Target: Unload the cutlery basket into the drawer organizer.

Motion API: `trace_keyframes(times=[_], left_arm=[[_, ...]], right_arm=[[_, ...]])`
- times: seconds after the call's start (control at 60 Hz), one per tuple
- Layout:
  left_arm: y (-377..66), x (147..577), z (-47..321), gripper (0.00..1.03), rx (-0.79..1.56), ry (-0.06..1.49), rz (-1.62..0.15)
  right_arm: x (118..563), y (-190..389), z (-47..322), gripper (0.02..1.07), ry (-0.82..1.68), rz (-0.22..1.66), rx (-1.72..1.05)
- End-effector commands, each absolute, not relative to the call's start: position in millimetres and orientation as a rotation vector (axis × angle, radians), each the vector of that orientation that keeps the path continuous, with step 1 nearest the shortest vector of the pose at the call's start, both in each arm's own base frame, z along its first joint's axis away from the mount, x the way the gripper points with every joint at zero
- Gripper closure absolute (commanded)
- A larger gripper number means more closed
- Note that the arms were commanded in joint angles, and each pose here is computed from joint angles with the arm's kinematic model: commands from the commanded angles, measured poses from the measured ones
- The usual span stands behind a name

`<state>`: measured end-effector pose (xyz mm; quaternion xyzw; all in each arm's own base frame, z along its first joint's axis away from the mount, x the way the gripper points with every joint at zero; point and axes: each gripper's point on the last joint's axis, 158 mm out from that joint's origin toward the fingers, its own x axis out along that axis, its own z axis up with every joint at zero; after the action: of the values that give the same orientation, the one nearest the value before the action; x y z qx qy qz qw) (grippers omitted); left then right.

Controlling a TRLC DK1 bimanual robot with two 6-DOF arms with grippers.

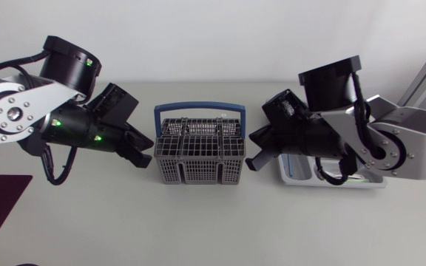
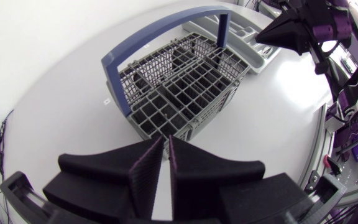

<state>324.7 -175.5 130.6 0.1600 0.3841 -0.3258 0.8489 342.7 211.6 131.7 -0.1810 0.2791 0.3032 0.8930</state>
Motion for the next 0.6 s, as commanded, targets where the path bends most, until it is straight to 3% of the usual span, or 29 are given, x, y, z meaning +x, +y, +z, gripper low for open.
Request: trace_keyframes(times=[0.0, 0.367, 0.583], left_arm=[[-188, 333, 130, 0.79, 0.305, 0.81, -0.692], [-196, 345, 82, 0.79, 0.3, 0.9, -0.694], [-194, 348, 97, 0.79, 0.292, 0.864, -0.686]], right_arm=[[337, 223, 119, 1.01, 0.616, 0.642, -0.362], [354, 240, 78, 1.01, 0.688, 0.649, -0.389], [355, 237, 93, 1.01, 0.651, 0.642, -0.382]])
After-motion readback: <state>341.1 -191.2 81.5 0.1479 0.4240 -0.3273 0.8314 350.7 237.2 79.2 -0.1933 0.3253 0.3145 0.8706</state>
